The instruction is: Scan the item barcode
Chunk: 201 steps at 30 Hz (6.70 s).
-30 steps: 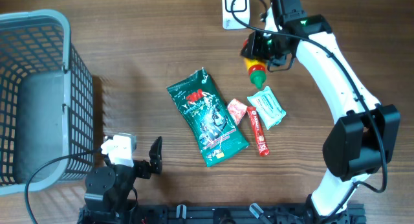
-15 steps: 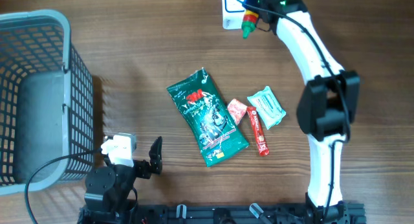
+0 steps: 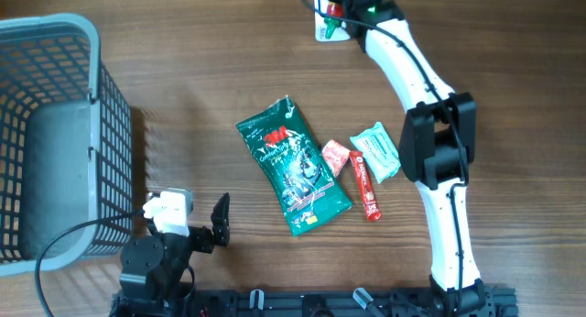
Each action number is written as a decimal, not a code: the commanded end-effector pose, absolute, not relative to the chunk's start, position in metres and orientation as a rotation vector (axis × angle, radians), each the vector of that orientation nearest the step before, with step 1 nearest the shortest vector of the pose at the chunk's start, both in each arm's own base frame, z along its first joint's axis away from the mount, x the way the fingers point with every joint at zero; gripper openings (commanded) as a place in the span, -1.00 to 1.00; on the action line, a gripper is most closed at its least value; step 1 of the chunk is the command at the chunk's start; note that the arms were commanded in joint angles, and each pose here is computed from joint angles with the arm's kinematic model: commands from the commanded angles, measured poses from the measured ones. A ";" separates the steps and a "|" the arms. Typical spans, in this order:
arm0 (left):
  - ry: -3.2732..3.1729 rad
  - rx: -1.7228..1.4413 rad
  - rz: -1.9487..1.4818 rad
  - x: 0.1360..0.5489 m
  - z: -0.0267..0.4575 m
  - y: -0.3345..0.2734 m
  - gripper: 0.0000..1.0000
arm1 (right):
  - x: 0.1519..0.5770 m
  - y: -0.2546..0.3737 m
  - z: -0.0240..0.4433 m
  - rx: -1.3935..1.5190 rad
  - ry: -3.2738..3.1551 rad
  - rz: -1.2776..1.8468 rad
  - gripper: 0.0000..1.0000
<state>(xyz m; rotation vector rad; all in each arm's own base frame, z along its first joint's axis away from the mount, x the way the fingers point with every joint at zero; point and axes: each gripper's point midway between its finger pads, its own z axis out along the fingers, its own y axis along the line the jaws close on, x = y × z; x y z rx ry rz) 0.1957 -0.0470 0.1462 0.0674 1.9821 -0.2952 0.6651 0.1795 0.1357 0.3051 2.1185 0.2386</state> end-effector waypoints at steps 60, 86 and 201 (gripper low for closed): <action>1.969 0.099 -0.300 0.195 0.148 -0.050 1.00 | 0.397 0.012 0.331 1.004 2.412 0.115 0.99; 1.969 0.099 -0.300 0.195 0.148 -0.050 1.00 | 0.242 0.025 0.173 1.105 2.703 0.144 0.99; 1.969 0.099 -0.300 0.195 0.148 -0.050 1.00 | 0.280 0.093 -0.011 -0.414 2.693 -0.647 0.53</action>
